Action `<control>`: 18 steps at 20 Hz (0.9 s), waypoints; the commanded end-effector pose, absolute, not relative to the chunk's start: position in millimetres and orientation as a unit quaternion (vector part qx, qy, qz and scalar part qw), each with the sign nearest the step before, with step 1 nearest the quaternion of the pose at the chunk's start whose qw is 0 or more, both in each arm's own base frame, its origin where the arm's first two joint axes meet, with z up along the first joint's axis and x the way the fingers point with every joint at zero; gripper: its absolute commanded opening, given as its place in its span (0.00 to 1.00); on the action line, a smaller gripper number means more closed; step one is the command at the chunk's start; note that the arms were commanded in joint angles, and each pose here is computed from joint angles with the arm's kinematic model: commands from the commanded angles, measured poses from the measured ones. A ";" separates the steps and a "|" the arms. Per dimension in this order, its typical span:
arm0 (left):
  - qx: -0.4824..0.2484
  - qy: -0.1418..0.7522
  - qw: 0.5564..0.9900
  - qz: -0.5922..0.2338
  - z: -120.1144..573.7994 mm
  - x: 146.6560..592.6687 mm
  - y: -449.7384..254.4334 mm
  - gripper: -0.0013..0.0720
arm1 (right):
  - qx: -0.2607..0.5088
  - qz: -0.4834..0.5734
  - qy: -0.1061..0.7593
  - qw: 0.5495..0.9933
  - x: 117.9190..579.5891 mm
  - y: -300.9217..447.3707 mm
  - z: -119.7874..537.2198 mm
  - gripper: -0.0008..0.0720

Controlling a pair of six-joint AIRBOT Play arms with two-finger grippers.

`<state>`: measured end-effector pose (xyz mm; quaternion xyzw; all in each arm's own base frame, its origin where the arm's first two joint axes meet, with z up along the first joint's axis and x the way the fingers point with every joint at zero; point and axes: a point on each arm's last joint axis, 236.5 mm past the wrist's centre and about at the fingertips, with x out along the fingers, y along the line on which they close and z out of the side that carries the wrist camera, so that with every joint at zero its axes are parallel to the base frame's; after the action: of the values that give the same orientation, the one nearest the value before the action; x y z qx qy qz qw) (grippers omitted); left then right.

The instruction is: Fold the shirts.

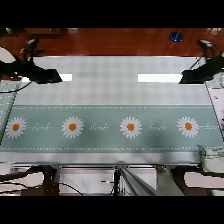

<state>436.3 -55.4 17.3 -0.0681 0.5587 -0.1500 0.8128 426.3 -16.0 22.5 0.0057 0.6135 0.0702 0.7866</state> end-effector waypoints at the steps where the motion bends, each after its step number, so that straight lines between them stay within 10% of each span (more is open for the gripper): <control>1: -0.045 0.610 0.773 -0.165 -12.3 418.0 -71.9 0.73 | -0.068 0.111 0.645 0.753 416.1 43.0 4.0 0.54; 11: 0.022 0.638 0.761 -0.118 -16.0 413.9 -62.1 0.68 | -0.016 0.063 0.711 0.701 377.5 23.4 -20.4 0.55; 18: 0.038 0.608 0.782 -0.131 -7.4 432.3 -80.6 0.67 | 0.005 0.076 0.668 0.741 398.1 36.4 -18.1 0.55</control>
<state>428.2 -79.0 -7.3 0.0295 0.6120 -0.1317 0.7792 390.6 33.1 -18.9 -0.0022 0.6819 0.0728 0.7278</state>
